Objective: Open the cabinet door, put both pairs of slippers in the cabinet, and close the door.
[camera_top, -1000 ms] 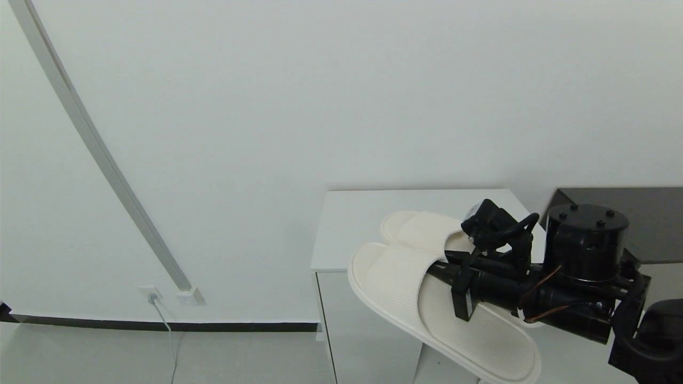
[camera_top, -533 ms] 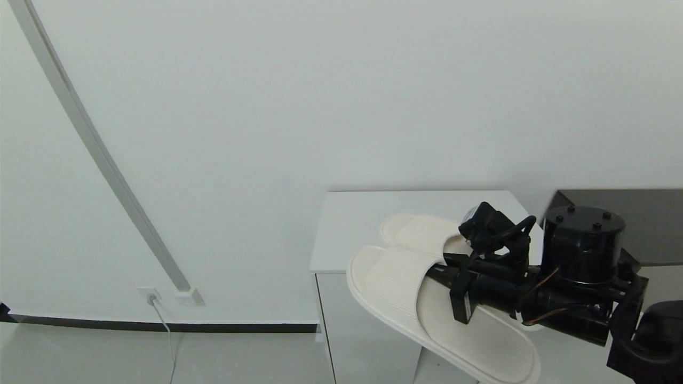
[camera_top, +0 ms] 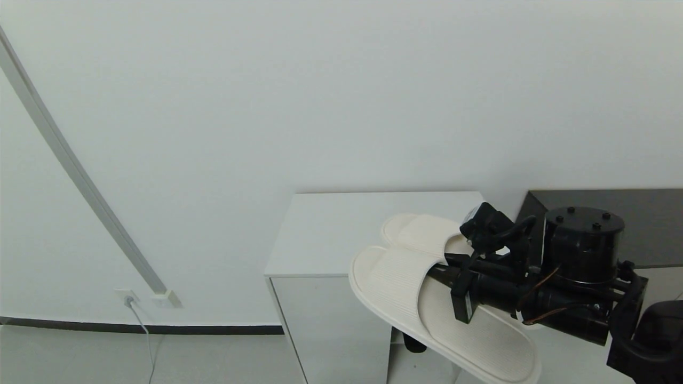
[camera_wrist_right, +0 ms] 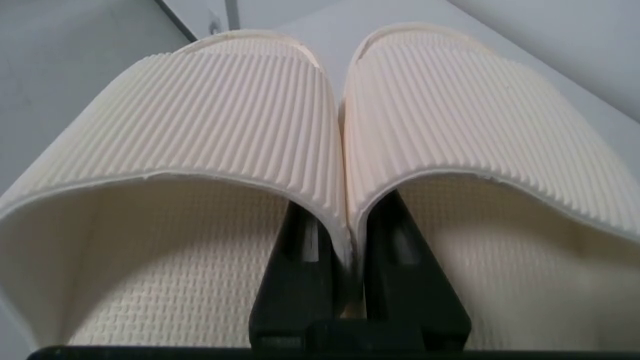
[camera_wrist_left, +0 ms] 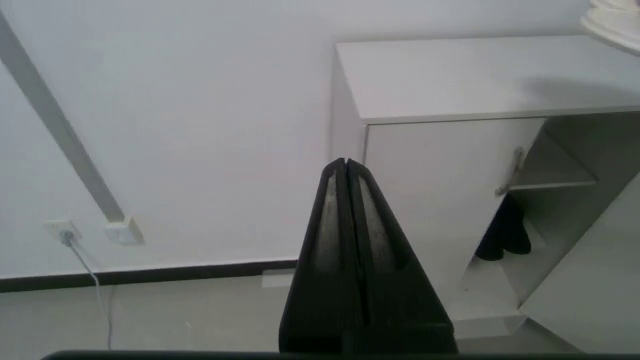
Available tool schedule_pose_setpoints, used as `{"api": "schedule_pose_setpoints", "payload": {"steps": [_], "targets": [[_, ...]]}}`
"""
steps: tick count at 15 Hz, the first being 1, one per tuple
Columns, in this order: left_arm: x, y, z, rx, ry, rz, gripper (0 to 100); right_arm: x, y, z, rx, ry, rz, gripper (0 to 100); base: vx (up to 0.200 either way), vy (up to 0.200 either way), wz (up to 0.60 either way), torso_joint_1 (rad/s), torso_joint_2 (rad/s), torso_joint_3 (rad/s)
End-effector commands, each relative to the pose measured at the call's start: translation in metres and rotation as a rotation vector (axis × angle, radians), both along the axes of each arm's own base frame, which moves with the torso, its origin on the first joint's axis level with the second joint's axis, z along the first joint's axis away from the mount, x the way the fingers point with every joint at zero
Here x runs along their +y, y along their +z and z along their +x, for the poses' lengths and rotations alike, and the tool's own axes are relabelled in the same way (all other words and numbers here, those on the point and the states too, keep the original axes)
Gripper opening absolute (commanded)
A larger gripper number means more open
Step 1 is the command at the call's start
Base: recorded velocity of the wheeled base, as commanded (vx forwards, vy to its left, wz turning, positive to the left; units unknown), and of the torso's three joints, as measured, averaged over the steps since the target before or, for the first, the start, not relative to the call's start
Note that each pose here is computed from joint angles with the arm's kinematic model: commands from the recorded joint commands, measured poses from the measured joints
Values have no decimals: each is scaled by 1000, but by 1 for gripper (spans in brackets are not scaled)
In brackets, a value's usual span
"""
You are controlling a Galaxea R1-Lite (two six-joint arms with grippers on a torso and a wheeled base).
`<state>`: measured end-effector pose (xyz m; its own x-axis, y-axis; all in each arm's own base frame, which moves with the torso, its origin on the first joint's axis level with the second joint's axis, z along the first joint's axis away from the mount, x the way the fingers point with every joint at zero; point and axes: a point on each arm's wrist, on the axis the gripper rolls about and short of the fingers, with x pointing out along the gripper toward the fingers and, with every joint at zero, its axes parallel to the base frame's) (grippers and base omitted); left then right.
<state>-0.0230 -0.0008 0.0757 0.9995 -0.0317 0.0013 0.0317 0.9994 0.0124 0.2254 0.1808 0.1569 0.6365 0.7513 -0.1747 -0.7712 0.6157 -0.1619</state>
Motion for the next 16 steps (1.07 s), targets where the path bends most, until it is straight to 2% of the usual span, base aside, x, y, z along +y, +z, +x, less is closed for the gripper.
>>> {"api": "schedule_pose_setpoints", "payload": {"steps": [1,6,16], "targets": [[0,0,0,1,-1,0,0,0,-1,0,2,1,-2,0,0,-200,0,2,2,2],[0,0,0,0,-1,-2,0,0,0,0,0,1,0,0,0,-200,0,0,1,1],[0,0,0,0,-1,-2,0,1,-5,1,14,3,-9,0,0,0,0,0,0,0]]}}
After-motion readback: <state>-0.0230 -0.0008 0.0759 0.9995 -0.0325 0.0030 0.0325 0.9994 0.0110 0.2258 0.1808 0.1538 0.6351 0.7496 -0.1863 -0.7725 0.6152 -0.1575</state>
